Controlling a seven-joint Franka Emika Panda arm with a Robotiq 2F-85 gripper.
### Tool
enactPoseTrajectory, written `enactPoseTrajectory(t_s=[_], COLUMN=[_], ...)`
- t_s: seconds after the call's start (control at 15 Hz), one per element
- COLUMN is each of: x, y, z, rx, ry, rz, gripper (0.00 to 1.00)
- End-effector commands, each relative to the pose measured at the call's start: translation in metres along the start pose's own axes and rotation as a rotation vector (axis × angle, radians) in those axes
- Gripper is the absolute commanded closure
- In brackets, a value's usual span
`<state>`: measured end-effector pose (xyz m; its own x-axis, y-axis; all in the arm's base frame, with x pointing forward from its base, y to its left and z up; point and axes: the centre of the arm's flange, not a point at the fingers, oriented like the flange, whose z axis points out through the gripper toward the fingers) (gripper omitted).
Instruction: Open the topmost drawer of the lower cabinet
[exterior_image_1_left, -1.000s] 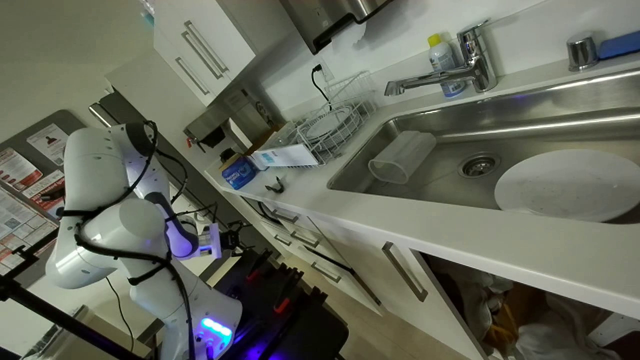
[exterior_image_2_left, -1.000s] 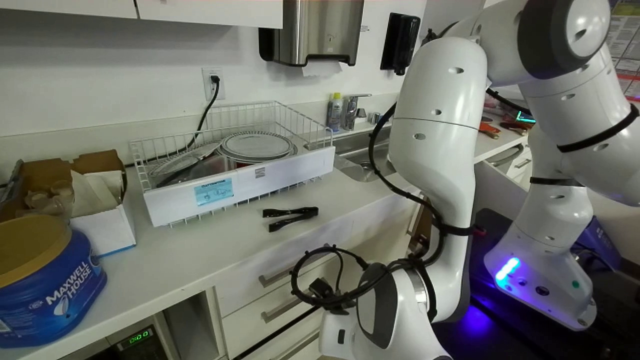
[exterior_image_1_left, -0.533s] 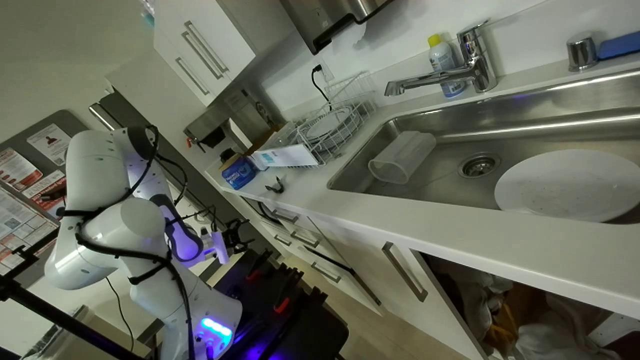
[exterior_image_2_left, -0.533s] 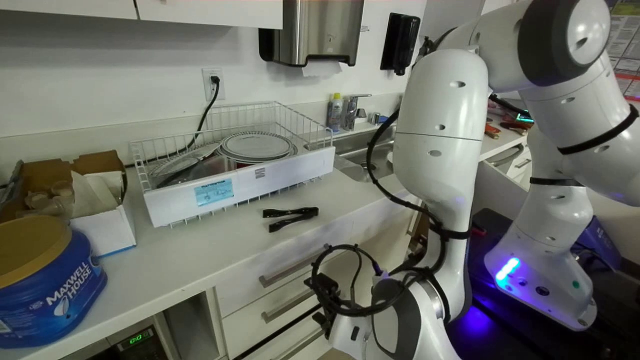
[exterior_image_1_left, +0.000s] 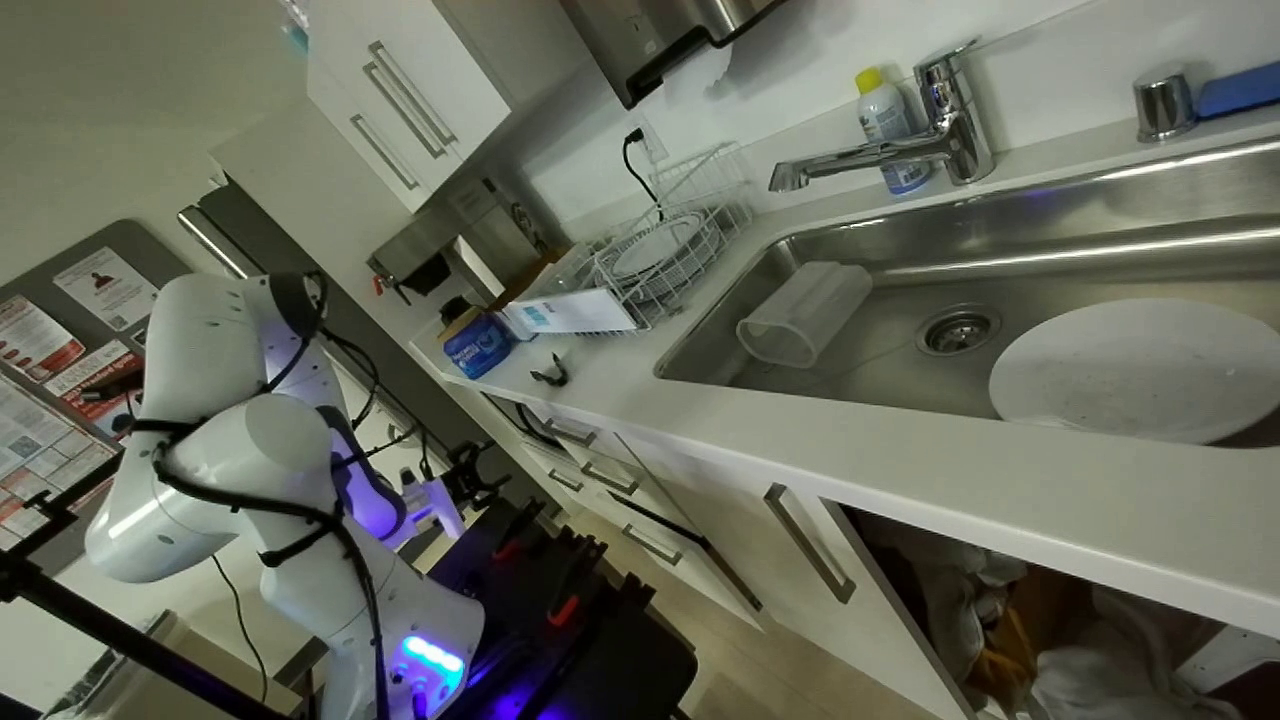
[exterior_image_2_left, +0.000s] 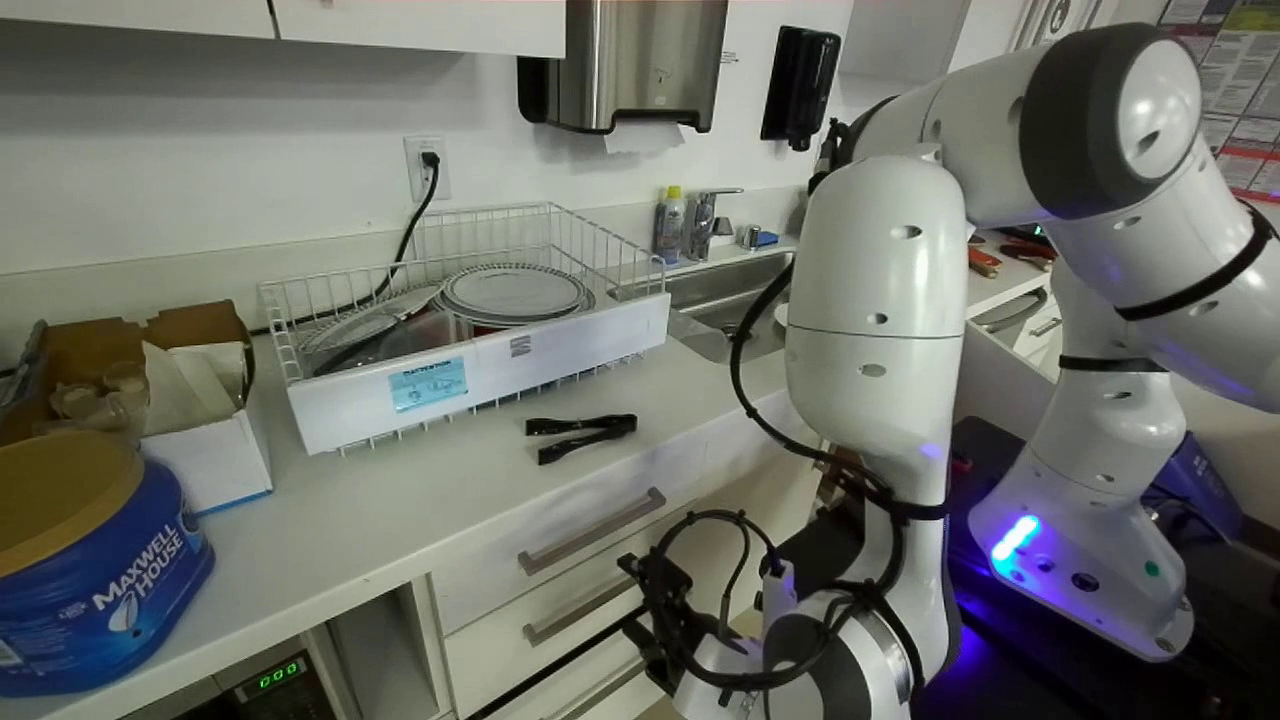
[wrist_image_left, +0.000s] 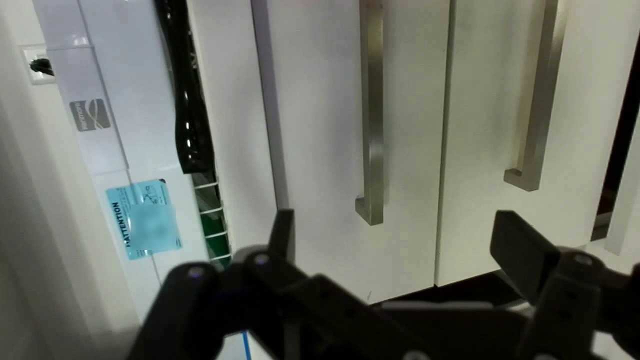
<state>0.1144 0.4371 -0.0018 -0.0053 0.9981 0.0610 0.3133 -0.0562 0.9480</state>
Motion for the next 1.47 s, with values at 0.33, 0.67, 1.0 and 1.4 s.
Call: enactPoseTrajectory(t_s=[0.33, 0.67, 1.0, 1.4], x=[0.010, 0.021, 0.036, 0.030], y=[0.005, 0.003, -0.018, -0.018], z=[0.020, 0.053, 0.088, 0.090], rx=[-0.127, -0.289, -0.298, -0.279], ry=[-0.013, -0.058, -0.101, -0.119], rz=[0.053, 0.104, 0.109, 0.100], gripper=[0.00, 0.00, 0.00, 0.00])
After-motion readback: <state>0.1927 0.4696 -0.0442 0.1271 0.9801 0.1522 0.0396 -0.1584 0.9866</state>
